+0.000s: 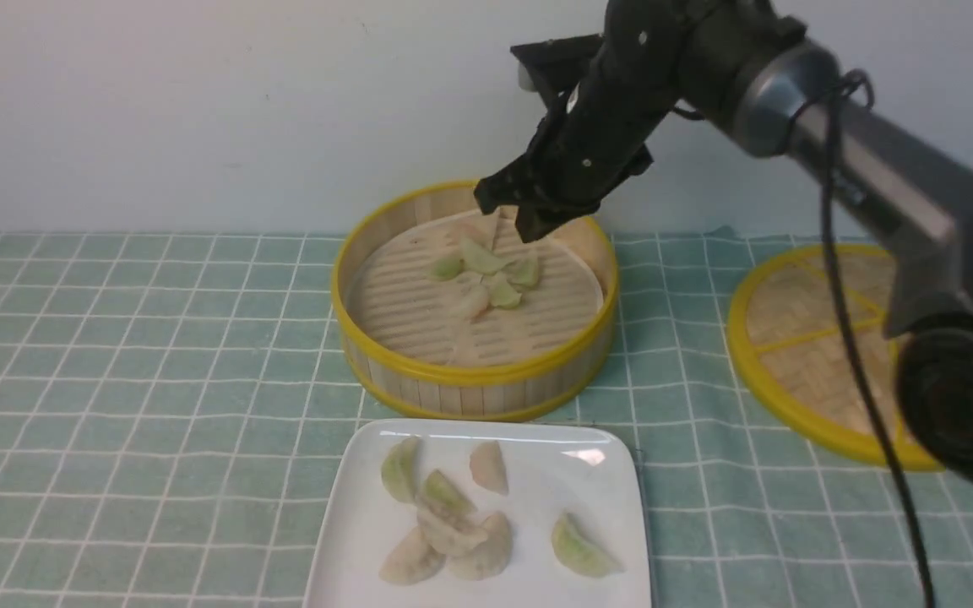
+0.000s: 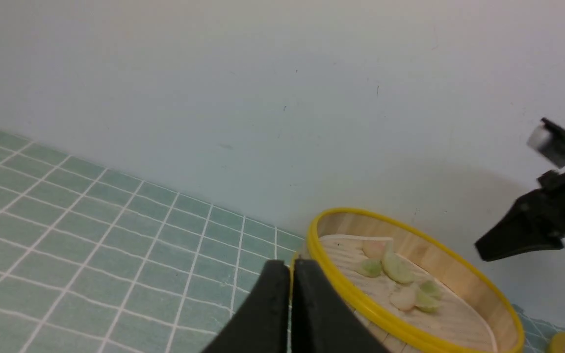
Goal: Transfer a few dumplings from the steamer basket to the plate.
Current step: Use the right arm to grab a dumpling from inside the steamer
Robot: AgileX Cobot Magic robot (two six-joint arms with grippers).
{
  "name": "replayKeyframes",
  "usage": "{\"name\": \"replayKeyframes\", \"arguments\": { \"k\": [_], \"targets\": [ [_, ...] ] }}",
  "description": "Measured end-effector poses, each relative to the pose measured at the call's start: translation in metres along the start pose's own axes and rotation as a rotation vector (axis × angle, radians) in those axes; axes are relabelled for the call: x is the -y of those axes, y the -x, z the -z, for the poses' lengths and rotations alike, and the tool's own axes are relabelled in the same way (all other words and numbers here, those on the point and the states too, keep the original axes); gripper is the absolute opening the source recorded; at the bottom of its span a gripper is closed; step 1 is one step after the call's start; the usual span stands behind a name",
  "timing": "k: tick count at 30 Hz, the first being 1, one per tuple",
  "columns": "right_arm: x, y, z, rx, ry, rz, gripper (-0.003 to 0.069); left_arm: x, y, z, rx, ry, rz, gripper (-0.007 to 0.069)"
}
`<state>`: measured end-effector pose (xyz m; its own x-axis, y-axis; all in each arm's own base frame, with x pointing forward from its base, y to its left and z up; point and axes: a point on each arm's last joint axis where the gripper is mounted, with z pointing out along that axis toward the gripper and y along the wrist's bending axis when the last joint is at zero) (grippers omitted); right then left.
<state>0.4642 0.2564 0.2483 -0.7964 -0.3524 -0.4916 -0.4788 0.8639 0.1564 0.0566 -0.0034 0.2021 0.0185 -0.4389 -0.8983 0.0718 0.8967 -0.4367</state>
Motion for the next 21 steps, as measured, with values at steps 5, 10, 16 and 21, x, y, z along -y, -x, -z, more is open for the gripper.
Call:
{"name": "replayKeyframes", "arguments": {
  "k": [5,10,16,21],
  "targets": [
    [-0.003,-0.007,-0.045,-0.038,0.002,-0.01,0.0142,0.0,0.0,0.0,0.0,0.0,-0.019,-0.0006],
    [0.0,-0.01,-0.055,-0.056,-0.024,0.001,0.0288,0.0,0.0,0.0,0.0,0.0,-0.038,-0.0006],
    [0.004,-0.018,-0.073,-0.092,-0.039,0.002,0.0379,0.0,0.0,0.0,0.0,0.0,-0.042,-0.0006],
    [0.004,-0.017,-0.072,-0.089,-0.039,0.003,0.0288,0.0,0.0,0.0,0.0,0.0,-0.044,-0.0006]
  ]
}}
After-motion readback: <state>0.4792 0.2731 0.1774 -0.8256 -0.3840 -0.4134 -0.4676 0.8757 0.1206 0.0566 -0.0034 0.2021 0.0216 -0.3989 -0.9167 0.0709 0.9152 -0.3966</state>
